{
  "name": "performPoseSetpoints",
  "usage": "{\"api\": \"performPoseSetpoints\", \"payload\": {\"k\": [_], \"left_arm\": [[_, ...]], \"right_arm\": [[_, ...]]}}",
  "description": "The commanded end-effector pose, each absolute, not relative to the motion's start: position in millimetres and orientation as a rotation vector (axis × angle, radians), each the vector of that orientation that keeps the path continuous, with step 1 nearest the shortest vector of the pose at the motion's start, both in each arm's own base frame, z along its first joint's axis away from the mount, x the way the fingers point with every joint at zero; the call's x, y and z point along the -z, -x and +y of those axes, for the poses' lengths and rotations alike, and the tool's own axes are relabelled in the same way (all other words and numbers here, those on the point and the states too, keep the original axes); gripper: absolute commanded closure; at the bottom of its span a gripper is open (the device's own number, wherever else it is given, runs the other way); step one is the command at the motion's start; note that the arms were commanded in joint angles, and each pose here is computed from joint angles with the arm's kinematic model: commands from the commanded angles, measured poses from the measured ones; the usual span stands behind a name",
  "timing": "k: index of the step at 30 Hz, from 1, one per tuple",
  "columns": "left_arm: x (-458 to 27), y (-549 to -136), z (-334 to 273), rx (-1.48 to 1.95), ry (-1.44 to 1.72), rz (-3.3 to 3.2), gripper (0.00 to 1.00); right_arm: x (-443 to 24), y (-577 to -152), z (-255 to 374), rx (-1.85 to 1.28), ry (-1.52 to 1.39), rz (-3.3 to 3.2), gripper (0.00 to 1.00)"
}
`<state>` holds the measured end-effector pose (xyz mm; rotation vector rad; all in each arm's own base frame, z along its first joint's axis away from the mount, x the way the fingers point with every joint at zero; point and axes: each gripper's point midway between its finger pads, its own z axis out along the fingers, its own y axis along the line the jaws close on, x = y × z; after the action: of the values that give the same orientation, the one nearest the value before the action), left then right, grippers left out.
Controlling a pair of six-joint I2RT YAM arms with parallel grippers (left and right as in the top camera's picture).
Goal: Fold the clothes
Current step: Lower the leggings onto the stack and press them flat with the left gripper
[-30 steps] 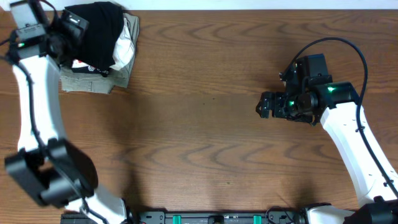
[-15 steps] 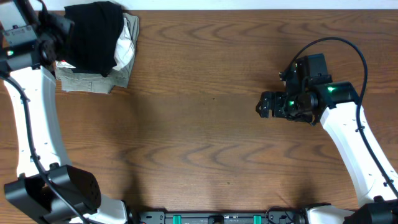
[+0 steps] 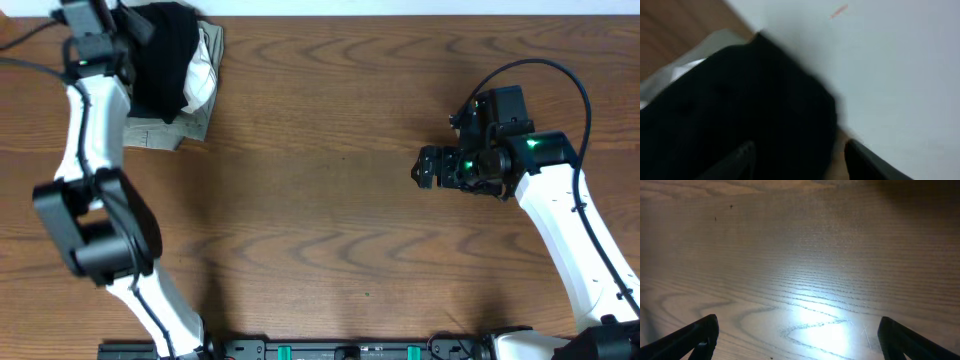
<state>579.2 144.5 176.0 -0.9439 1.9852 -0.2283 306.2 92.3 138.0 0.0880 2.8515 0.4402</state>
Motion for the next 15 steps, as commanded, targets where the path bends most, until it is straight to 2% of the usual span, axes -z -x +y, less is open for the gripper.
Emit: {"api": "performPoseSetpoints", "payload": {"k": [1, 5, 8, 11, 15], "left_arm": [[-134, -576, 175, -0.014, 0.894, 2.068, 0.37], [-87, -575, 188, -0.081, 0.852, 2.16, 0.32], [-73, -574, 196, -0.109, 0.825, 2.186, 0.3], [-85, -580, 195, -0.077, 0.805, 2.151, 0.3], [-136, -594, 176, 0.056, 0.709, 2.065, 0.29]], "right_arm": [[-137, -305, 95, -0.437, -0.078, 2.857, 0.01], [-136, -302, 94, -0.435, -0.08, 2.868, 0.01], [-135, -297, 93, -0.429, -0.072, 2.892, 0.01], [-133, -293, 91, -0.412, -0.062, 2.91, 0.01], [-133, -293, 91, -0.41, -0.063, 2.907, 0.01]]}}
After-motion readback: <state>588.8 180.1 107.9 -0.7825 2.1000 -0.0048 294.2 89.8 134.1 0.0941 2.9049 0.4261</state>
